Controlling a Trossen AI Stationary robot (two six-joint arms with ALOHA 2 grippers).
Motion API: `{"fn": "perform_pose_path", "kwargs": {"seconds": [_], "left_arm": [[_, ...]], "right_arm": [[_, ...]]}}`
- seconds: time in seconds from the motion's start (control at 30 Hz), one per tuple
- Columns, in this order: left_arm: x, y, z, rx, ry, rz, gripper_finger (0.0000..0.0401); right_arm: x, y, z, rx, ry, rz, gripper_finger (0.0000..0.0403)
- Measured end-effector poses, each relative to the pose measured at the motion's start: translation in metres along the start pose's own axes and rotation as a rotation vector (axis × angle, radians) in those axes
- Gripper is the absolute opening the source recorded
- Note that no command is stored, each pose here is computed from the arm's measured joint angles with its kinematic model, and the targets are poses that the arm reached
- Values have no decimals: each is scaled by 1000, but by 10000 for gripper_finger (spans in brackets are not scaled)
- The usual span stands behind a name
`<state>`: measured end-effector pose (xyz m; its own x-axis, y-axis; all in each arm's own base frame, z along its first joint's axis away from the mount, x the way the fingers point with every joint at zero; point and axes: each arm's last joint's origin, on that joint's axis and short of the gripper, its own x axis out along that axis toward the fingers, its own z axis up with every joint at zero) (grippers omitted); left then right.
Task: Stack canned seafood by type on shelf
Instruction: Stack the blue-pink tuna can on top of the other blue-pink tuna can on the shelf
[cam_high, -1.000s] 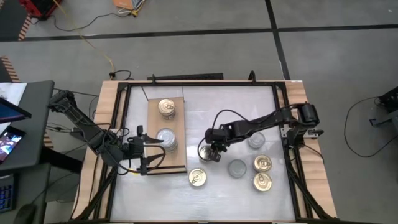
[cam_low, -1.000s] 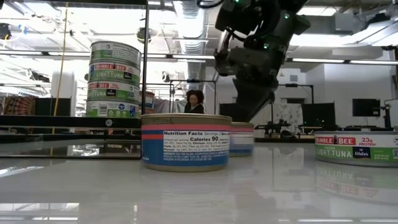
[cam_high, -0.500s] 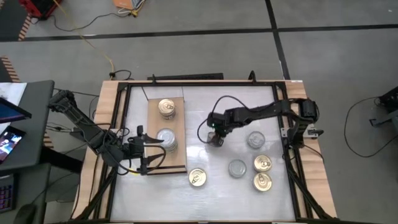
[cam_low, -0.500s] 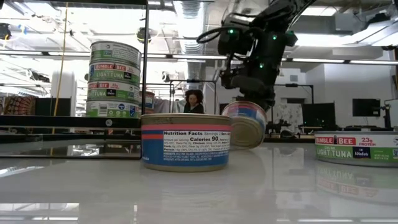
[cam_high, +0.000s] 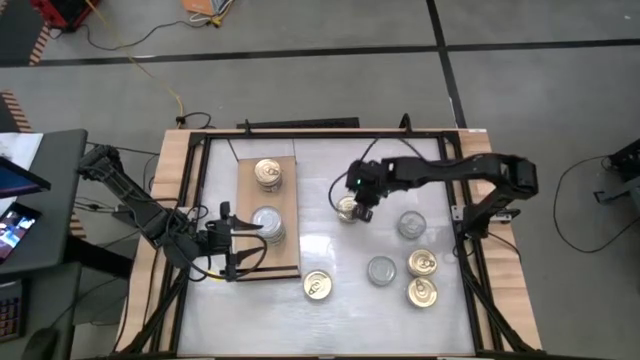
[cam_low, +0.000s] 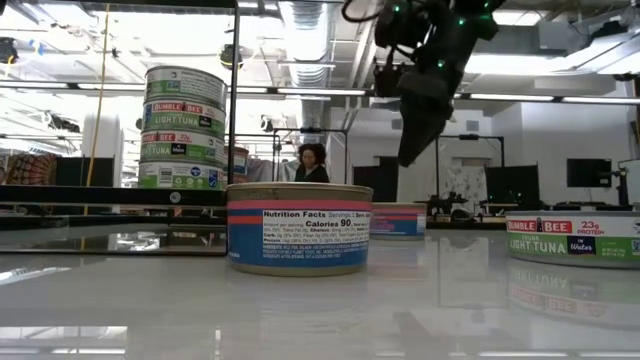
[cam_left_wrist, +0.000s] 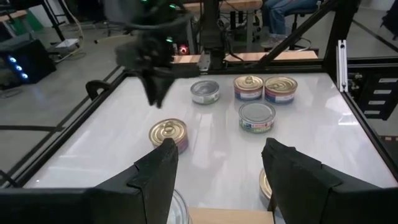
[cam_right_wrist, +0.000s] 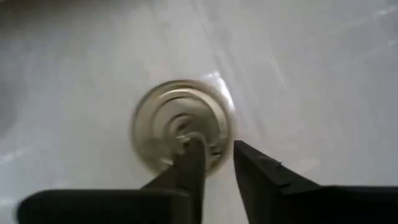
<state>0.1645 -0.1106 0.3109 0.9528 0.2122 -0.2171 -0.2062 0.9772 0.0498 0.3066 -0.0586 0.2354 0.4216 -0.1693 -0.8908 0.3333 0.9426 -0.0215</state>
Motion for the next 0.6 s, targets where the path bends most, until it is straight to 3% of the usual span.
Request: {"fn": "perform_pose_path", "kwargs": {"seconds": [0.2,0.43,0.6], "left_arm": [[0,0,0,-15,2,-9,224],[0,0,0,-13,3,-14,224],[0,0,0,-13,2,-14,224]], "right_arm": [[13,39,-21,-218,106,-78,149],[30,98,-43,-582,26,-287,108],[37,116,-52,-635,13,-356,80]]}}
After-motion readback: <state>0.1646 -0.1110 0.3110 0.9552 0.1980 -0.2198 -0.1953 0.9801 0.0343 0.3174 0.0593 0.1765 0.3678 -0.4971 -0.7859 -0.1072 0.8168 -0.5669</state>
